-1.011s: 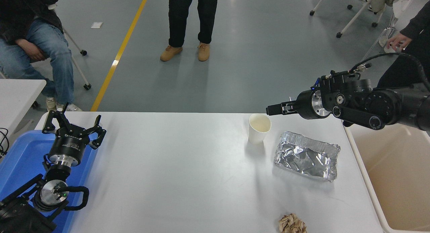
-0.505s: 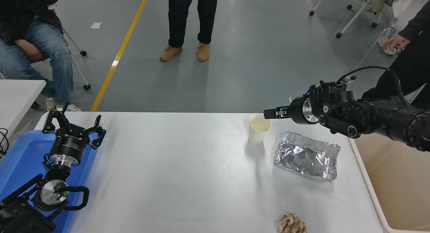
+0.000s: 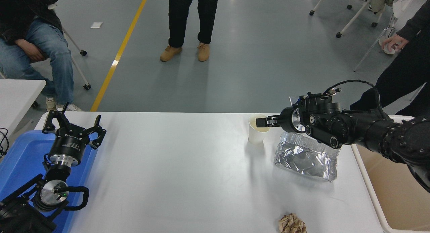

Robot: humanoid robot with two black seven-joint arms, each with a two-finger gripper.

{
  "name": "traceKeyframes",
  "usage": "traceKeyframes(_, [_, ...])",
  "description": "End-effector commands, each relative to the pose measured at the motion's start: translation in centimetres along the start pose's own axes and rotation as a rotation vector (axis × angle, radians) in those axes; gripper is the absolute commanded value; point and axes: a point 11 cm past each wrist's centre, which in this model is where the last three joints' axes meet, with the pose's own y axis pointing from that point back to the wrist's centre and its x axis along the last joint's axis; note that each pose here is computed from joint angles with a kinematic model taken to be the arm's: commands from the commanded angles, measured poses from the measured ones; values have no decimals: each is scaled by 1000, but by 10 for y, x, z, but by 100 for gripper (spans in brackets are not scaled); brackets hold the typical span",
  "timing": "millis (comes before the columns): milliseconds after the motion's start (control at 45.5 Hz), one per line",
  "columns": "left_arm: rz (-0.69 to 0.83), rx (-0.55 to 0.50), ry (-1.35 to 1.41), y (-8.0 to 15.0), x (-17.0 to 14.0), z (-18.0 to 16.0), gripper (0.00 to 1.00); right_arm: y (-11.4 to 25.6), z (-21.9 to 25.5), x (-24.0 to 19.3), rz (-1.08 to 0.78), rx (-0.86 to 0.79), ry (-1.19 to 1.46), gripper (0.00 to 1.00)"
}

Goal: Clean the table surface

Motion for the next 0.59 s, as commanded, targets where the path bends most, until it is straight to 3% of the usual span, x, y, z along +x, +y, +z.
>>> traceKeyframes(0, [0,0,0,0,0,0,99,-4,0,-1,12,-7,-1,88])
traceKeyframes(571, [1,1,0,1,0,0,99,-5,16,-11,18,-29,-18,83])
